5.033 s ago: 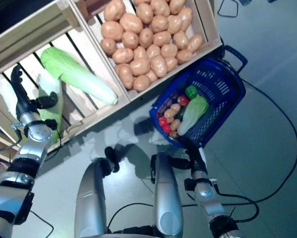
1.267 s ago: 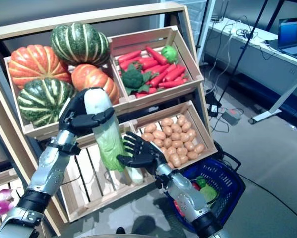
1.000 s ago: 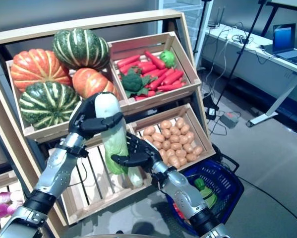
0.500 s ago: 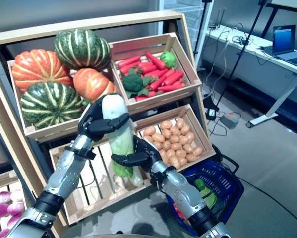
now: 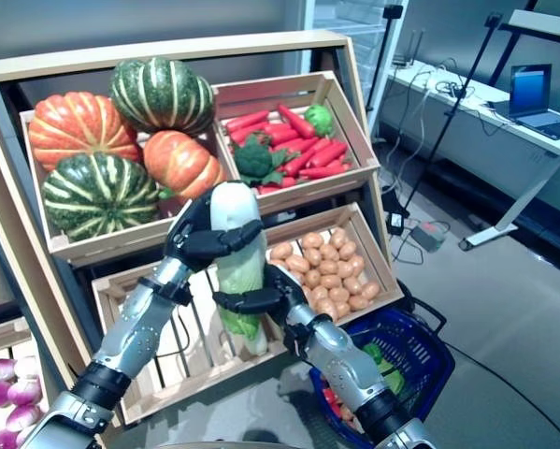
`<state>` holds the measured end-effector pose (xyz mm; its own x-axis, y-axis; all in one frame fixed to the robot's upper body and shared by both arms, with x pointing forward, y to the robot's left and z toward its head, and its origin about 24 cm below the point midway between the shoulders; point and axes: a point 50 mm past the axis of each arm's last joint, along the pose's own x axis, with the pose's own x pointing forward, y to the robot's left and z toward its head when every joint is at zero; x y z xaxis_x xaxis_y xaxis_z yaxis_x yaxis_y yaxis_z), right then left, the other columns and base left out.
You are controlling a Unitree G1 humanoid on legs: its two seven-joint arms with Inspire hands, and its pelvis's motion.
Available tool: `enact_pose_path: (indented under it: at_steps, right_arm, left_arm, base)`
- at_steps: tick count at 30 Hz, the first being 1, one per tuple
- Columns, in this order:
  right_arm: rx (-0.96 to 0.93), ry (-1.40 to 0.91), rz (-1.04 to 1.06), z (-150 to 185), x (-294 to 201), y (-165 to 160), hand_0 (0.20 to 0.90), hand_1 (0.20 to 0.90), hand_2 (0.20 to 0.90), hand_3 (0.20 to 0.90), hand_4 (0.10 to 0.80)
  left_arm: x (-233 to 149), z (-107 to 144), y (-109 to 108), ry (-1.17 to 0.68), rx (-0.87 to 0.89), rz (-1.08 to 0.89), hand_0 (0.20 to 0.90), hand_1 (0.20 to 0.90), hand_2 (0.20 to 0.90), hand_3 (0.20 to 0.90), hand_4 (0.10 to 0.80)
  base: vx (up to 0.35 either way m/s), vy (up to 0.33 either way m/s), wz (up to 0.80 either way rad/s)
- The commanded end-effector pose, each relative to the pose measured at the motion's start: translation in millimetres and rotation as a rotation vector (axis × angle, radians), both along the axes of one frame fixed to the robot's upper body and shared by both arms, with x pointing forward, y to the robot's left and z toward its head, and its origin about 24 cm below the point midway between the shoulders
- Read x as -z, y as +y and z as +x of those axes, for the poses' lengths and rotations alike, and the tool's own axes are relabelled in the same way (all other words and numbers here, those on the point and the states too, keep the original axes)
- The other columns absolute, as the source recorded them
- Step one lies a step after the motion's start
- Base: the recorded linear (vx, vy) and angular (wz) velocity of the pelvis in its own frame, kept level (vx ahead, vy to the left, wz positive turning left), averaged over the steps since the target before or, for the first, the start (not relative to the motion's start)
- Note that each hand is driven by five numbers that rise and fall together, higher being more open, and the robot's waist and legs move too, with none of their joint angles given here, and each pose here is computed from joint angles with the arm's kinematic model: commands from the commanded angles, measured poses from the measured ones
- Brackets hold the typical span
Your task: Put vegetables into the basket
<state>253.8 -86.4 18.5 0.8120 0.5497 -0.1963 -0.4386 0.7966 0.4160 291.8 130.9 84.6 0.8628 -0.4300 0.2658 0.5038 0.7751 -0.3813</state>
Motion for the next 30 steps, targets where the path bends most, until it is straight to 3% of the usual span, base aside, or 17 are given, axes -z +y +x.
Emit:
enact_pose_path:
  at_steps: [1, 18, 19, 20, 30]
  right_arm:
    - [0.051, -0.22, 0.277, 43.7, -71.4, 31.2, 0.3, 0.3, 0.3, 0.3, 0.4]
    - [0.118, -0.199, 0.347, 41.6, -65.0, 17.2, 0.3, 0.3, 0.3, 0.3, 0.4]
    - [0.119, -0.198, 0.349, 41.4, -63.9, 16.7, 0.3, 0.3, 0.3, 0.3, 0.4]
    - [0.12, -0.197, 0.349, 41.1, -64.0, 16.7, 0.3, 0.3, 0.3, 0.3, 0.4]
    - [0.228, -0.138, 0.298, 32.3, -38.5, -3.1, 0.3, 0.3, 0.3, 0.3, 0.4]
  left_arm:
    - [-64.9, -5.7, -59.2, -0.282, 0.3, -0.234, 0.3, 0.3, 0.3, 0.3, 0.4]
    - [-67.3, -9.9, -50.3, -0.287, 0.275, -0.25, 0.309, 0.309, 0.309, 0.309, 0.406]
    - [-66.3, -9.2, -49.4, -0.279, 0.267, -0.247, 0.681, 0.681, 0.681, 0.681, 0.654]
    - [-65.4, -8.6, -48.2, -0.273, 0.258, -0.248, 0.9, 0.9, 0.9, 0.9, 0.8]
    - [-53.4, -7.1, -28.1, -0.225, 0.17, -0.241, 0.9, 0.9, 0.9, 0.9, 0.8]
  base:
    - [0.0, 0.0, 0.0]
    - [-0.007, -0.004, 0.03]
    - [0.0, 0.0, 0.0]
    - [0.0, 0.0, 0.0]
    - [0.001, -0.008, 0.0]
